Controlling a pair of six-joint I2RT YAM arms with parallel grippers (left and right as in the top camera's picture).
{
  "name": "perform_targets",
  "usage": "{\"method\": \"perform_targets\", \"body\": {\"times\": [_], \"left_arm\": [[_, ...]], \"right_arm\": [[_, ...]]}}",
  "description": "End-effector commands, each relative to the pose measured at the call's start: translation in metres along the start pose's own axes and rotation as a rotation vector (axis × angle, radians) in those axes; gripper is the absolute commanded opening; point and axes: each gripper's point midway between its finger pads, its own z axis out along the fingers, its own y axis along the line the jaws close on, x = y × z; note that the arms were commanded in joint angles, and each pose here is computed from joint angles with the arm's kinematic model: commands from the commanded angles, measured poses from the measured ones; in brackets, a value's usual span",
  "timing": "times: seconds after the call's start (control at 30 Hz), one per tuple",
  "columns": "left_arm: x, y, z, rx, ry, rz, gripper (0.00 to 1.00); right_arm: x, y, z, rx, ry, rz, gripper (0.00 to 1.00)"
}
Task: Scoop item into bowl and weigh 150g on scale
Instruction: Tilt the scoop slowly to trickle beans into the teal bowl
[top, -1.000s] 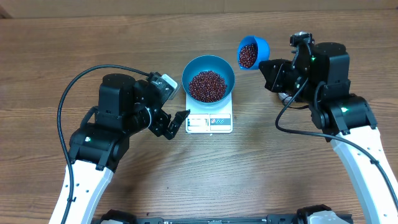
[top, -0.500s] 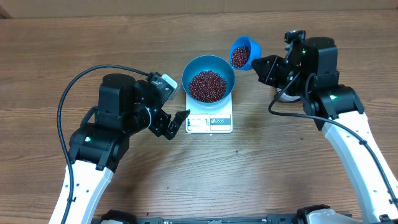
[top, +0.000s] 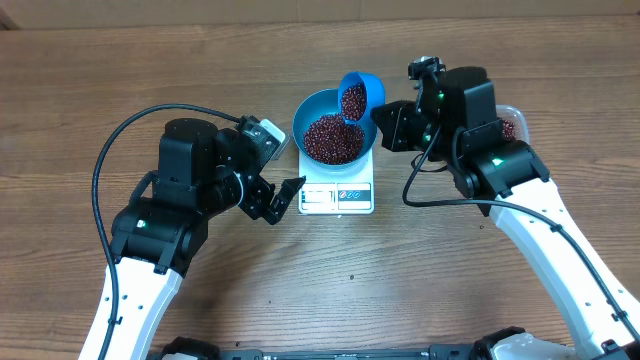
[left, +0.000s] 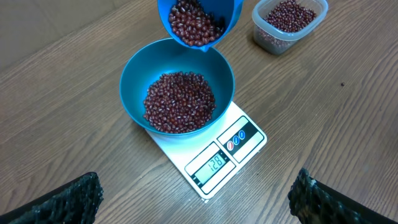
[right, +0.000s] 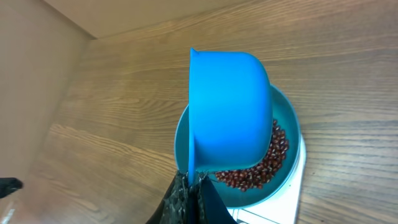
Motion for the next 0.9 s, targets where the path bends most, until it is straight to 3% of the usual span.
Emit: {"method": "perform_targets", "body": {"times": [0.0, 0.57, 0.87], "left_arm": [[-0.01, -0.001, -0.004, 0.012, -0.027, 0.0, 1.0], [-0.01, -0.001, -0.004, 0.012, -0.027, 0.0, 1.0], [-0.01, -0.001, -0.004, 0.012, -0.027, 0.001, 1.0]], "right_arm": [[-0.014, 0.002, -0.002, 0.042, -0.053, -0.072, 0.04], [-0.002, -0.013, 0.035, 0.068, 0.003, -0.227, 0.04], [0.003, -0.006, 0.036, 0.054, 0.02, -0.422, 0.04]]}}
